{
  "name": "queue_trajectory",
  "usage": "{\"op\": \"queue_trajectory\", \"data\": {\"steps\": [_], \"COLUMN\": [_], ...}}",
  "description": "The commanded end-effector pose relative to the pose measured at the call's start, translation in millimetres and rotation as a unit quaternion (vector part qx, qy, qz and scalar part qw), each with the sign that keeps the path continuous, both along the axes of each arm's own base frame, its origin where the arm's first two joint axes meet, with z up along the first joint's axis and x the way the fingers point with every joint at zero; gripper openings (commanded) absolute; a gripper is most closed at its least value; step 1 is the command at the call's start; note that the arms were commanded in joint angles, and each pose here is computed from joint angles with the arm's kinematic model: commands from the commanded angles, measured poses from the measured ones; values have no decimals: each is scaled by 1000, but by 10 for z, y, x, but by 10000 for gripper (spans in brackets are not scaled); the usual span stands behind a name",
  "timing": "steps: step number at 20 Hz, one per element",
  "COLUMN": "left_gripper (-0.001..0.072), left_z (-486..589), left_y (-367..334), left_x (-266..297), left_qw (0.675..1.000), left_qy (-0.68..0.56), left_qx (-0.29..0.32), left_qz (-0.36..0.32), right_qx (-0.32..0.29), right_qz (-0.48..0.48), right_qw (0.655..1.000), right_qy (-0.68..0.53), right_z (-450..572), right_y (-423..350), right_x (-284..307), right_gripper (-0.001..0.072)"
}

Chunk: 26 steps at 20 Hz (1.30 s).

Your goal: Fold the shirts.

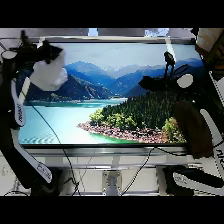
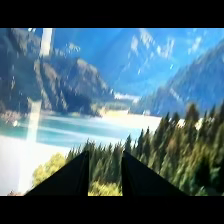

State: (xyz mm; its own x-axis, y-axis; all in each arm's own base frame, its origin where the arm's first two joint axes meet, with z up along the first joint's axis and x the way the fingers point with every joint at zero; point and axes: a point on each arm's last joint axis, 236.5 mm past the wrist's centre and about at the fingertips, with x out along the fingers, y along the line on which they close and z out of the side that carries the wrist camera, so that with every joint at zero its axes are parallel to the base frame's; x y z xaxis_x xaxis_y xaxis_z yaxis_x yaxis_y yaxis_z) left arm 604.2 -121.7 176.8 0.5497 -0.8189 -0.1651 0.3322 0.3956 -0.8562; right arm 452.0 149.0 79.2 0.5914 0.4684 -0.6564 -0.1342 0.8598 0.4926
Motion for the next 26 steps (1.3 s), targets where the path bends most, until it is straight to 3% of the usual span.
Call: {"op": "queue_trajectory", "data": {"steps": [1,5,8,10,11,12,13,18,21,23,26], "left_gripper": [11,12,12,15,133,462,681,689,688,686,686], "left_z": [718,657,498,371,413,504,599,628,561,305,-318], "left_y": [-1602,-2884,-3385,-3582,-3643,-3657,-3607,-2802,-2226,-1852,-1359], "left_x": [-941,-1837,-2539,-2666,-2591,-2444,-2228,-1339,-1000,-804,-712], "left_qw": [979,953,923,922,930,941,953,980,987,992,981], "left_qy": [-59,-30,-19,-20,-25,-29,-32,-14,14,47,118], "left_qx": [-55,-40,-10,18,10,-7,-26,-36,-34,10,130], "left_qz": [-187,-298,-385,-385,-366,-337,-301,-195,-156,-120,-77], "right_qx": [-39,-89,-122,-139,-143,-143,-139,-52,-5,8,27], "right_qz": [-25,-36,-55,-71,-78,-82,-80,53,86,103,97], "right_qw": [997,993,987,983,982,982,985,992,982,971,967], "right_qy": [-61,-74,-87,-96,-96,-87,-66,105,169,215,234], "right_z": [163,339,522,625,646,632,562,-48,-550,-929,-1246], "right_y": [-225,-618,-943,-1141,-1220,-1281,-1303,-657,-259,-46,176], "right_x": [197,93,-9,-45,-67,-103,-172,-968,-1330,-1650,-1860], "right_gripper": [241,242,242,254,269,376,444,466,466,466,466]}}
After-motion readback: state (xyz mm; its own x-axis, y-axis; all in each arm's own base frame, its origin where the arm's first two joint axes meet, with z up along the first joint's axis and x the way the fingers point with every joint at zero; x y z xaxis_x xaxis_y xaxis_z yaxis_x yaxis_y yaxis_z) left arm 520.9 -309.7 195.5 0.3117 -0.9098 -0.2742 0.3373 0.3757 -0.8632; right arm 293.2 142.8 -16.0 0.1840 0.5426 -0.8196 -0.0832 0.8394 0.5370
